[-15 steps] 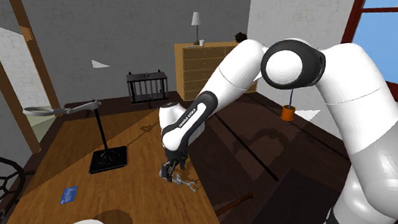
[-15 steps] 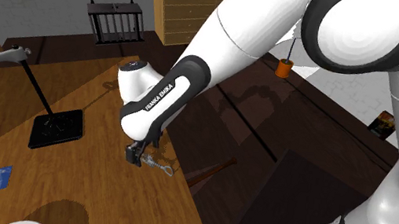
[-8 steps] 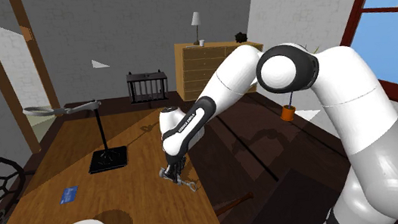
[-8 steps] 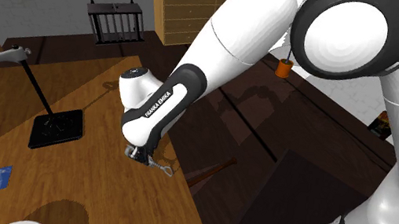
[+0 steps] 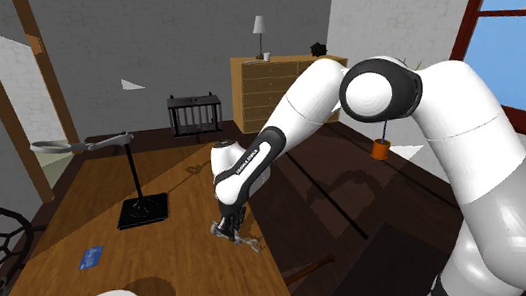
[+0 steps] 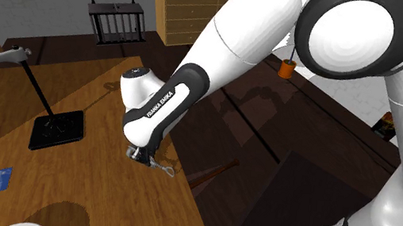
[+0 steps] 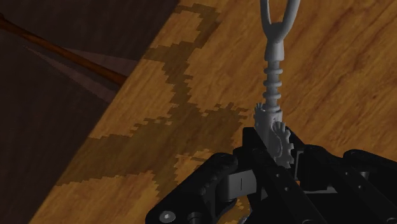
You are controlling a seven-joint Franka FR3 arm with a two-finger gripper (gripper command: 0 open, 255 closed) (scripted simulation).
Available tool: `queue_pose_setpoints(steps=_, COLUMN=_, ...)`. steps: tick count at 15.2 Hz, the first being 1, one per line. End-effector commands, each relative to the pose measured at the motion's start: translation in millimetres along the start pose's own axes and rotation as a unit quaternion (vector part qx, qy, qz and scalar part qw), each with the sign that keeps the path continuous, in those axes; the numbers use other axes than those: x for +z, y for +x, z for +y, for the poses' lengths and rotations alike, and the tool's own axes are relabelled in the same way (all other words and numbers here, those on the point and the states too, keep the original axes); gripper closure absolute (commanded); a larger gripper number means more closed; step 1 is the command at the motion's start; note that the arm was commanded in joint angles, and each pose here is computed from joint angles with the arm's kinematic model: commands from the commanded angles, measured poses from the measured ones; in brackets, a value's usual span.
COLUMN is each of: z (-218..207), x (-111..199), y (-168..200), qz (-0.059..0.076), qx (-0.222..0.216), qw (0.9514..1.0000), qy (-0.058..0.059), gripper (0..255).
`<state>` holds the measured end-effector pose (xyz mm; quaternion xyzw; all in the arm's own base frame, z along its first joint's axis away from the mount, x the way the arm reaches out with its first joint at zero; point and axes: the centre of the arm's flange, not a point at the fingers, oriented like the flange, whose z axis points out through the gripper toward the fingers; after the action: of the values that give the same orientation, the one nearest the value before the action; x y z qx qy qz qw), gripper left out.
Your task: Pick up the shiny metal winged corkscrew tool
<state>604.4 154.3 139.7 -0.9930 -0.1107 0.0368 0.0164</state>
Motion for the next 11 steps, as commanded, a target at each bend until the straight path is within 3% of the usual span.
queue_pose_setpoints(steps=1, z=-0.7, x=-8.0, y=-0.5, qz=0.000, qx=0.000, qw=1.0000, qy=0.000, gripper=255)
queue_pose_setpoints(steps=11, z=-2.9, x=-60.7, y=-4.1, qz=0.000, qx=0.000, qw=1.0000, qy=0.000, gripper=255)
